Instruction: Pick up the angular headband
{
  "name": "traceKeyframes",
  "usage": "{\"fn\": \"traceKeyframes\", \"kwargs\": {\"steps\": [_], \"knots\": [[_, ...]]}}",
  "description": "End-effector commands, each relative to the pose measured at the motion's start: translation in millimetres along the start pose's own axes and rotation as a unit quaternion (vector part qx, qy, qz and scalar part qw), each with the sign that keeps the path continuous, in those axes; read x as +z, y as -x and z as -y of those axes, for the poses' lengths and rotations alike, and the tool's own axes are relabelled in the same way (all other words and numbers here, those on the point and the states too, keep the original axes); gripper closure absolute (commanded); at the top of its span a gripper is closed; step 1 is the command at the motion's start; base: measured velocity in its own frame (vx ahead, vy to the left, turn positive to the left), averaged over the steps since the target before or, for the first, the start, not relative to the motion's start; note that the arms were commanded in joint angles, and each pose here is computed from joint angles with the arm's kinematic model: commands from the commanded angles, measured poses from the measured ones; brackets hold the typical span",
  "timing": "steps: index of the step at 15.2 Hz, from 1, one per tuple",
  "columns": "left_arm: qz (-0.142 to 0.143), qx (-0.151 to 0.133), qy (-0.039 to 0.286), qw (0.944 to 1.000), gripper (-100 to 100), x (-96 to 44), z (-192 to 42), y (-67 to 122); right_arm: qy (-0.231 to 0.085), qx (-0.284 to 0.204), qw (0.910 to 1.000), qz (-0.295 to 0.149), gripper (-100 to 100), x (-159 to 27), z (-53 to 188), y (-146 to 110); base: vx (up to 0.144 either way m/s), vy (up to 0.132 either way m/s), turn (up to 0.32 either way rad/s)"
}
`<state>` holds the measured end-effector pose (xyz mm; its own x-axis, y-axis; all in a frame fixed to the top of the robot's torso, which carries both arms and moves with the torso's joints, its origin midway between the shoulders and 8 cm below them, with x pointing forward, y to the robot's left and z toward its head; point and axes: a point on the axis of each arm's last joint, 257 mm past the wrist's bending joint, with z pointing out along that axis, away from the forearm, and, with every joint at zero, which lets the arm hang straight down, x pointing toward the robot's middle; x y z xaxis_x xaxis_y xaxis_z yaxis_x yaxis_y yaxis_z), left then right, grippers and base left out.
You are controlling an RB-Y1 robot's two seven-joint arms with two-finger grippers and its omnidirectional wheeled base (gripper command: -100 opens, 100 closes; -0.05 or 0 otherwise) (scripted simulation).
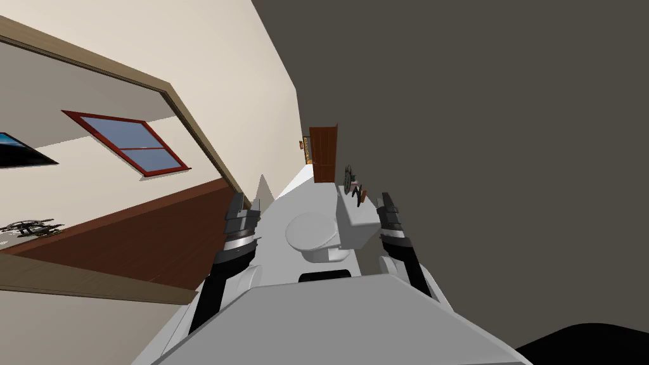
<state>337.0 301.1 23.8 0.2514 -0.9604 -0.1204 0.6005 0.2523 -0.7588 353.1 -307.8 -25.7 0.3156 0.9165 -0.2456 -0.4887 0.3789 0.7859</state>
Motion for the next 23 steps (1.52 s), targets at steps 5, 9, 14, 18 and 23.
{"fn": "traceKeyframes", "kwargs": {"steps": [5, 9, 14, 18, 23], "knots": [[0.0, 0.0, 0.0, 1.0, 0, 0.0, 0, 0.0, 0.001, -0.012, 0.9987, -0.049, -100, 4.4, 4, -12, -0.004, 0.013, 0.036], [0.0, 0.0, 0.0, 1.0, 0, 0.0, 0, 0.0, -0.005, -0.015, 0.9966, -0.081, -100, 7.9, 11, -20, -0.005, 0.022, 0.054], [0.0, 0.0, 0.0, 1.0, 0, 0.0, 0, 0.0, -0.013, -0.023, 0.9922, -0.122, -100, 11.8, 19, -30, -0.006, 0.026, 0.055], [0.0, 0.0, 0.0, 1.0, 0, 0.0, 0, 0.0, -0.017, -0.033, 0.9876, -0.152, -100, 13.7, 24, -36, -0.004, 0.025, 0.068], [0.0, 0.0, 0.0, 1.0, 0, 0.0, 0, 0.0, -0.033, -0.045, 0.979, -0.196, -100, 17.4, 37, -46, -0.006, 0.024, 0.072]]}}
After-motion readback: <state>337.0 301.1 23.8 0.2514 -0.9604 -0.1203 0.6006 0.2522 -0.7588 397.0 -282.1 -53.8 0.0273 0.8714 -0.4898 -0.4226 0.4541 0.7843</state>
